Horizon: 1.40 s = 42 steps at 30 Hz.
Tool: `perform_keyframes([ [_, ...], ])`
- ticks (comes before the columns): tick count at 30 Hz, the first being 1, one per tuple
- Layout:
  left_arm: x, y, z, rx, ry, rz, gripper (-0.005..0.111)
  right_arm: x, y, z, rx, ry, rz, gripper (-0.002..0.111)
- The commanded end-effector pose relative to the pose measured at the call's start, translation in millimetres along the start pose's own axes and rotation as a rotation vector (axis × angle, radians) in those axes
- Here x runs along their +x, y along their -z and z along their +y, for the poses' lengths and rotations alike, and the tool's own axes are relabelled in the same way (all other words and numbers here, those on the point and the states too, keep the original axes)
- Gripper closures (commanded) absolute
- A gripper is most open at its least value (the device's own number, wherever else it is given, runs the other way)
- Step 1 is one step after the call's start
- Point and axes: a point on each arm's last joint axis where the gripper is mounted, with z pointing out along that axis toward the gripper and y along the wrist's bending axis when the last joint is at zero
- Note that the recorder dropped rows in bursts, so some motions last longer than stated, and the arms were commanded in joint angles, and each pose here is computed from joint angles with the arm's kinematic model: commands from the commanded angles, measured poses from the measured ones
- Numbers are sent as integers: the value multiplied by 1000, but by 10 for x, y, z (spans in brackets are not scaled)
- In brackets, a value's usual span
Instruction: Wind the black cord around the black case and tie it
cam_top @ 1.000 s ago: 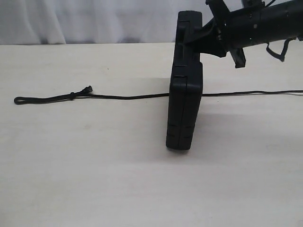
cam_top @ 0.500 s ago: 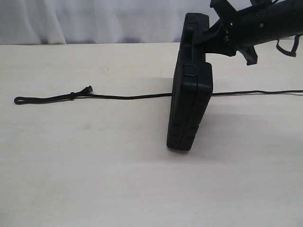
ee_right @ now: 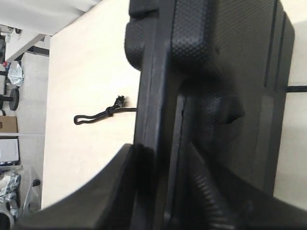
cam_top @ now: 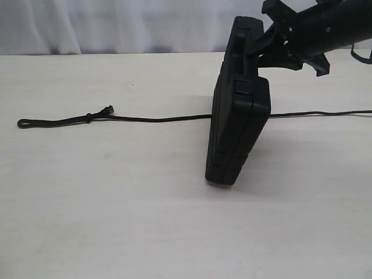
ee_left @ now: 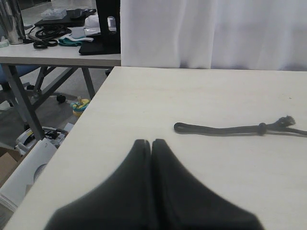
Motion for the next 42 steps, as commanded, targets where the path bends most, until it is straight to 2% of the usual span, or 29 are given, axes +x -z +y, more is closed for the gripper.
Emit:
perform_keyframes([
  [1,1,-1,0,-1,1,-7,107,42,-107,-232,137,76,50,75],
  [14,1,-1,0,-1,1,-7,107,48,-99,-263,165,69,60,75],
  [20,1,-1,0,-1,1,-7,107,43,-93,-260,166,70,53,58],
  [42,1,-1,0,-1,1,-7,107,-86,1,-113,139,96,28,59],
])
